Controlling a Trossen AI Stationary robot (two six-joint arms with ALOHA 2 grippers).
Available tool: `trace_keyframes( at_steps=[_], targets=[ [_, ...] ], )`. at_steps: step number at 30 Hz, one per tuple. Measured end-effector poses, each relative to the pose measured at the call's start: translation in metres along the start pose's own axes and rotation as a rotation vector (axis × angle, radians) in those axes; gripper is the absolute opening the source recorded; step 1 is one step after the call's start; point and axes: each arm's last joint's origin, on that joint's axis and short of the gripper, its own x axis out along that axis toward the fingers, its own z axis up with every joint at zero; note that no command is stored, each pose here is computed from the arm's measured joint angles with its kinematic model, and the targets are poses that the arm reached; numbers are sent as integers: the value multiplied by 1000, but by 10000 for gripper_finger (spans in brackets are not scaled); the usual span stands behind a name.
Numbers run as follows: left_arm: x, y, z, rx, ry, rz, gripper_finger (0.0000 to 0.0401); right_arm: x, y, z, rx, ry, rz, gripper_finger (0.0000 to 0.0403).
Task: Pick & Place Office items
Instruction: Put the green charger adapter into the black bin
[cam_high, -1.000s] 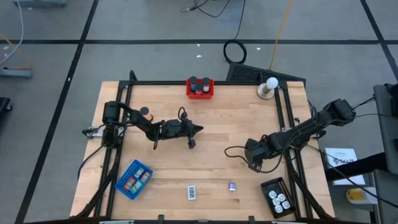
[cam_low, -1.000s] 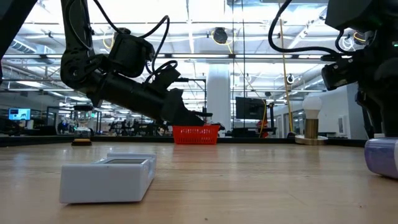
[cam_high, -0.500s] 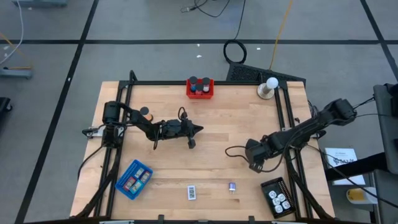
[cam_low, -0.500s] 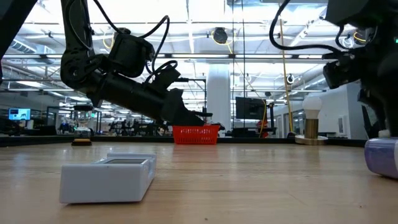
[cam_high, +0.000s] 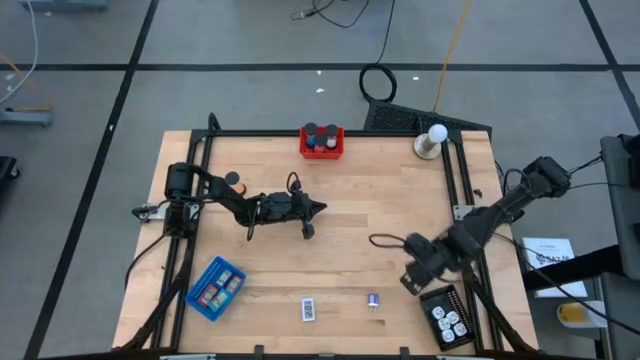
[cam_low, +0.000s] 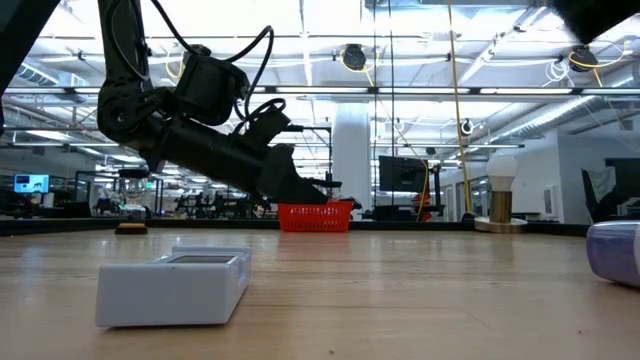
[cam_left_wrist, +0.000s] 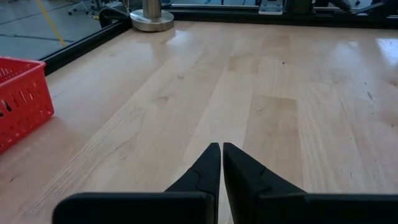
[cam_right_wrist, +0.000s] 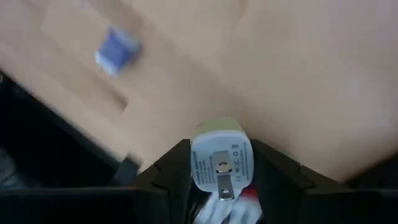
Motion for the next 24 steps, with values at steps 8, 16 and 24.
trace_keyframes(
  at_steps=[8,16,24],
  targets=[
    [0,0,-1,0,6,-1,26,19,-2,-62,183,103,-125,136],
    [0,0,0,-2,-4,-1,26,35,-10,-85,207,61,-253,137],
    [0,0,1,2,-13,-1,26,62,-18,-82,177,33,-271,137]
  ],
)
